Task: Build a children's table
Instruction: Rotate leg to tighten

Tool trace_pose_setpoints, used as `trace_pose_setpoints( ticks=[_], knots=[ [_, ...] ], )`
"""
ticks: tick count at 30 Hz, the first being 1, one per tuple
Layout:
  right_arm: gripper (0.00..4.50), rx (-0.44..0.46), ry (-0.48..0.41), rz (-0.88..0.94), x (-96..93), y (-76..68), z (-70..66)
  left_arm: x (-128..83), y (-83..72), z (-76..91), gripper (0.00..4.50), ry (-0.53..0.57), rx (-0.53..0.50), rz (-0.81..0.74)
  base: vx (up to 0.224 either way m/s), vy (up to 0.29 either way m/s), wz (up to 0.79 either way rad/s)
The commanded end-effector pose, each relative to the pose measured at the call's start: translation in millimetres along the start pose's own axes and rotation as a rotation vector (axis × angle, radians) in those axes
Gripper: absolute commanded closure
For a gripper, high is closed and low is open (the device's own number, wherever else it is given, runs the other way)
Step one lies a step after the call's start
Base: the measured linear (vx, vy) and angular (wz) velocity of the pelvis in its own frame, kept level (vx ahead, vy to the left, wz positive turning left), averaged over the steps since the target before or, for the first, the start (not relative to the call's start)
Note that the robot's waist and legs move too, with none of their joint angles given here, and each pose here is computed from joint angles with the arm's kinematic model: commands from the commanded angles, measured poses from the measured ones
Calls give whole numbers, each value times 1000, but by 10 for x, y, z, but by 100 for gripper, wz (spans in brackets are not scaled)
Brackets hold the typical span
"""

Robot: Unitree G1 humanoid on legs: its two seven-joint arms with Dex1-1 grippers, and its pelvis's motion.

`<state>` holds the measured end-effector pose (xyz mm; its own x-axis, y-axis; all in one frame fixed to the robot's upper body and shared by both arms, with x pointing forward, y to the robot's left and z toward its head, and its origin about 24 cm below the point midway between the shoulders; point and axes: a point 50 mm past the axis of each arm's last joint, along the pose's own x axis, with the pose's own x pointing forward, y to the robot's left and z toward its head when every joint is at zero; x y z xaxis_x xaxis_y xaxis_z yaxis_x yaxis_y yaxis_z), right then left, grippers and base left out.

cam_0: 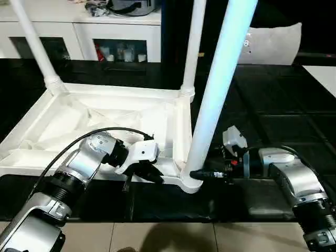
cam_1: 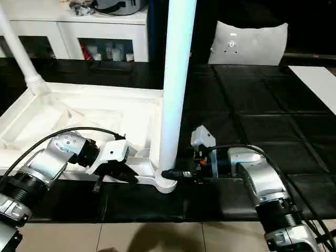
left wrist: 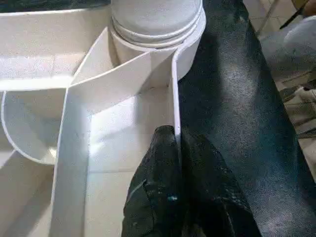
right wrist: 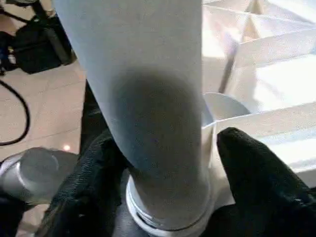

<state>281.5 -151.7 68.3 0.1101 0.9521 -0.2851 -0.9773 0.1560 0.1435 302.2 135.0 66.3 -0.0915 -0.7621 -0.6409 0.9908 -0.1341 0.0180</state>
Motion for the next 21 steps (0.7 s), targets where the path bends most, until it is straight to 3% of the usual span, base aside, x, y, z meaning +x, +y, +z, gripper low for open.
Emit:
trace_pose_setpoints(
  ticks=[1,7,15,19,21],
  knots=[
    [171,10,5,17,-4,-5,16,25,-15,124,450,-3,76,-64,0,0,0],
    [231,40,10,53,6,17,0,17,-8,129,450,1,79,-69,0,0,0],
    [248,86,-35,60,21,57,8,19,14,129,450,-10,51,-36,0,0,0],
    [248,129,-88,-38,120,81,-3,62,123,179,450,-52,-53,94,0,0,0],
    [248,131,-77,-179,243,47,-37,117,220,259,450,-100,-127,195,0,0,0]
  ],
)
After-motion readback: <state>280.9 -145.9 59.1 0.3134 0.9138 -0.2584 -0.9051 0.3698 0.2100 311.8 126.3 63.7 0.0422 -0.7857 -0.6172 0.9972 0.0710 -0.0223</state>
